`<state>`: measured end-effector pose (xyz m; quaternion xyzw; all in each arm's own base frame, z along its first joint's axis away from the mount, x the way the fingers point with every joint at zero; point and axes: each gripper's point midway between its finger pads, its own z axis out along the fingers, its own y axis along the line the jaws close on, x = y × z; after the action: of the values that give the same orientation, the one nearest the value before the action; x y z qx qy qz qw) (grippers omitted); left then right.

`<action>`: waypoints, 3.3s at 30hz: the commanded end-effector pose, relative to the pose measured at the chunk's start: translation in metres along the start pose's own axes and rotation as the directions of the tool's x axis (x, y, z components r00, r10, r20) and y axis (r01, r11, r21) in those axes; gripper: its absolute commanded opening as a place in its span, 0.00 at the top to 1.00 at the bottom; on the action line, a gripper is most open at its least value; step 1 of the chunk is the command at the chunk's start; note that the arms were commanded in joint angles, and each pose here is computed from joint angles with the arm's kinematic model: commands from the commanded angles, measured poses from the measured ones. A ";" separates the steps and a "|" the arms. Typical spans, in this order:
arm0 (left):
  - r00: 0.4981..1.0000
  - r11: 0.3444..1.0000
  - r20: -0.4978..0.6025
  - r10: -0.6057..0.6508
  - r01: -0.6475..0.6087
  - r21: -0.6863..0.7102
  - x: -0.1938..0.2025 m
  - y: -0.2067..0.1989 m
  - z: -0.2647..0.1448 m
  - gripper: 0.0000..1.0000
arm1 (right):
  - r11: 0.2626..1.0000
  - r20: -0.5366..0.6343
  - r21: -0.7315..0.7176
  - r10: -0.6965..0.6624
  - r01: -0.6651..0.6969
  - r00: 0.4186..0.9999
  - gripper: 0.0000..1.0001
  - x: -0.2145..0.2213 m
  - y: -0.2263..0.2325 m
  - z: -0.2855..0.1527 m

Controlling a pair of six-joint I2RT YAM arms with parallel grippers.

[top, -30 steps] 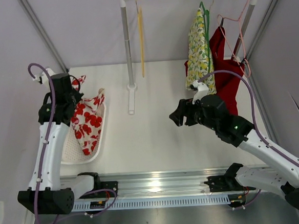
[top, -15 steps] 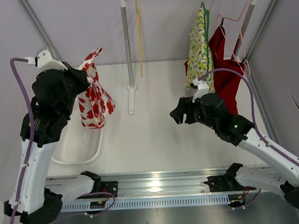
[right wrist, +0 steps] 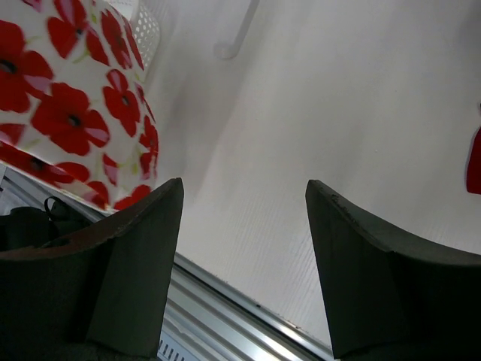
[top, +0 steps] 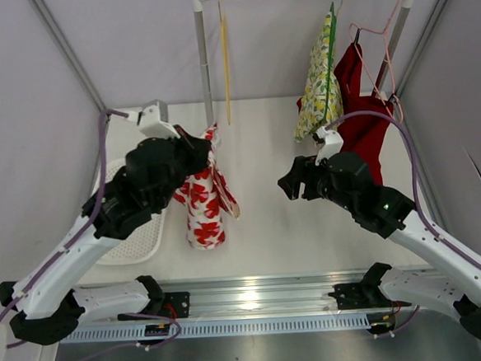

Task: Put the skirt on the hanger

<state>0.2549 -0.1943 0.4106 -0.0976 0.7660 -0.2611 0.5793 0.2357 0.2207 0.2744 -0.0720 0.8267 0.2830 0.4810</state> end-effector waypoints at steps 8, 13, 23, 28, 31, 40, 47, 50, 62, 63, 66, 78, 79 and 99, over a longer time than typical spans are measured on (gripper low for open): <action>0.996 0.989 0.016 -0.088 0.085 0.120 0.014 -0.063 0.046 1.00 | 1.000 0.058 -0.008 0.025 -0.025 0.998 0.28 -0.020 0.000 -0.017; 0.997 0.991 -0.002 -0.072 0.071 0.115 0.022 -0.063 0.052 1.00 | 0.994 0.020 -0.102 0.051 -0.048 0.998 0.32 -0.008 0.017 -0.010; 0.998 0.993 -0.006 -0.056 0.056 0.102 0.026 -0.059 0.053 1.00 | 0.981 -0.103 -0.177 0.058 -0.075 0.993 0.38 0.067 0.058 0.014; 0.998 0.993 -0.016 -0.053 0.055 0.106 0.029 -0.059 0.053 1.00 | 0.991 -0.099 -0.112 0.064 -0.075 0.993 0.35 0.079 0.056 0.023; 0.998 0.992 -0.018 -0.058 0.059 0.111 0.029 -0.059 0.052 1.00 | 0.993 -0.093 -0.090 0.066 -0.074 0.993 0.34 0.081 0.052 0.027; 0.998 0.992 -0.027 -0.058 0.061 0.109 0.034 -0.057 0.052 1.00 | 0.992 -0.042 -0.057 0.111 -0.113 0.993 0.35 0.078 0.053 0.046; 0.996 0.991 -0.036 -0.076 0.080 0.110 0.037 -0.051 0.045 1.00 | 0.990 0.001 0.007 0.138 -0.138 0.990 0.46 0.083 0.043 0.060; 0.997 0.992 -0.039 -0.071 0.074 0.101 0.040 -0.045 0.043 1.00 | 0.990 -0.004 0.013 0.140 -0.140 0.990 0.47 0.091 0.044 0.067; 0.991 0.991 -0.029 -0.129 0.130 0.023 0.070 0.015 0.019 1.00 | 0.983 0.066 0.149 0.102 -0.111 0.993 0.95 0.073 0.023 0.051; 0.990 0.990 -0.025 -0.136 0.137 0.018 0.072 0.019 0.017 1.00 | 0.981 0.076 0.168 0.084 -0.096 0.994 0.97 0.067 0.019 0.045; 0.986 0.987 -0.025 -0.163 0.163 -0.005 0.085 0.036 0.013 1.00 | 0.973 0.132 0.214 0.061 -0.089 0.989 1.00 0.035 0.006 0.022; 0.953 0.952 0.066 -0.295 0.288 0.107 0.073 0.053 0.065 1.00 | 0.948 0.277 0.318 -0.115 0.022 0.954 1.00 -0.113 -0.027 0.030; 0.958 0.950 0.043 -0.285 0.276 0.148 0.074 0.046 0.073 1.00 | 0.947 0.304 0.320 -0.116 0.013 0.946 1.00 -0.134 -0.031 0.035; 0.935 0.894 -0.033 -0.354 0.349 0.281 0.150 0.087 0.075 0.87 | 0.937 0.126 0.348 -0.039 -0.007 0.991 1.00 -0.042 -0.067 0.019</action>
<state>0.3036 -0.2294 0.2752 -0.1015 0.6707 -0.4854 0.5516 0.3197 0.1943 0.3094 -0.0190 0.8151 0.1562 0.5576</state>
